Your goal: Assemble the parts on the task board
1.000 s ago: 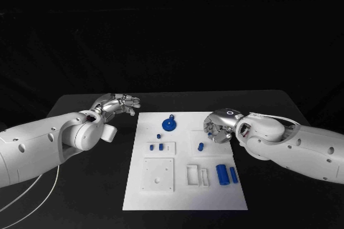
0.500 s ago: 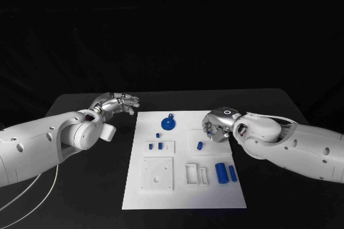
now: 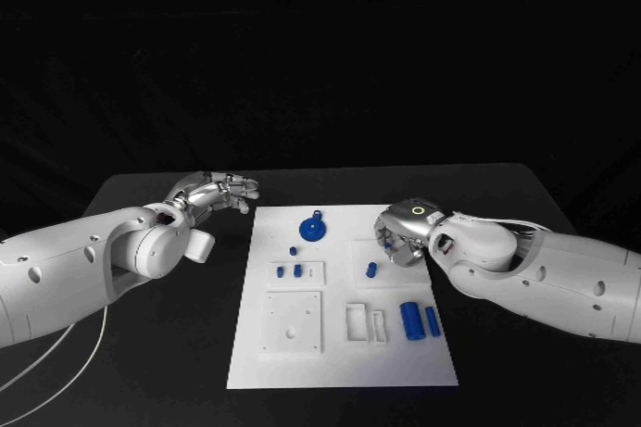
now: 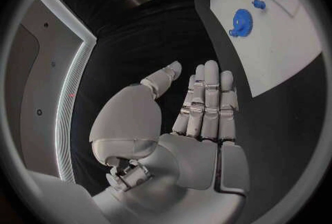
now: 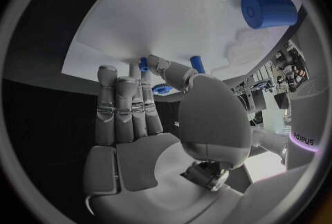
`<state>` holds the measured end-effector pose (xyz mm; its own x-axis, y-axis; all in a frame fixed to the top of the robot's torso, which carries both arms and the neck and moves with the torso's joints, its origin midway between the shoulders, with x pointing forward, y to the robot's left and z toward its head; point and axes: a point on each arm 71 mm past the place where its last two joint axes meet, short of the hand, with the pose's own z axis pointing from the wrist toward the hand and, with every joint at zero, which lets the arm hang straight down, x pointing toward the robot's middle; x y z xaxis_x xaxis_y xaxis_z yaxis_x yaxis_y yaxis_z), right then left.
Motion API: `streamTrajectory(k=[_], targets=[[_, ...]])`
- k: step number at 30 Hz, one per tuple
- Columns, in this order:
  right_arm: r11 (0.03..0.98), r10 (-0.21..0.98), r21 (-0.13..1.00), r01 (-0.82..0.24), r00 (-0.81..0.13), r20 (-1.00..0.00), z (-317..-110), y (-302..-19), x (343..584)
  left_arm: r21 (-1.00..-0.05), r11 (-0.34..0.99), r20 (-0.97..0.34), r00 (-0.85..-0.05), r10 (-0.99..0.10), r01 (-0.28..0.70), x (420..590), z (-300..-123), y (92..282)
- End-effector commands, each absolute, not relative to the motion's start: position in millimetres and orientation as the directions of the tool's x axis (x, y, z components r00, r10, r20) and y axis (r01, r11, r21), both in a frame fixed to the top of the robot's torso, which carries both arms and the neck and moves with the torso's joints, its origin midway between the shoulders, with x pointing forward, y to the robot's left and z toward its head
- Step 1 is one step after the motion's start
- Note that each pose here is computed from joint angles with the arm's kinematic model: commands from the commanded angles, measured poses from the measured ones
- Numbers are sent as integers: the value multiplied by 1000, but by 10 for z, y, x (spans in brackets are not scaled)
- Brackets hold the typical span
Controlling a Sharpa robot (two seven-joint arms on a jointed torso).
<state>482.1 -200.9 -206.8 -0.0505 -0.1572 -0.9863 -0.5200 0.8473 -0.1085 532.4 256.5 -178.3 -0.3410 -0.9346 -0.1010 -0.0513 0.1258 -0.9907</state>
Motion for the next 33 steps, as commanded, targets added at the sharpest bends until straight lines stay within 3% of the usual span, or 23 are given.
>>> streamTrajectory(k=[1, 24, 33], targets=[[834, -224, -126, -537, -121, -967, -2284, -1999, 4735, -992, 119, -95, -356, -930, -45, 5324, -1774, 2548], [845, -139, -67, -530, -98, -985, -2105, -1989, 4807, -992, 120, -97, -354, -930, -43, 5342, -1778, 2539], [852, -88, -1, -523, -142, -986, -2017, -2064, 4894, -992, 121, -98, -351, -931, -44, 5351, -1780, 2556]])
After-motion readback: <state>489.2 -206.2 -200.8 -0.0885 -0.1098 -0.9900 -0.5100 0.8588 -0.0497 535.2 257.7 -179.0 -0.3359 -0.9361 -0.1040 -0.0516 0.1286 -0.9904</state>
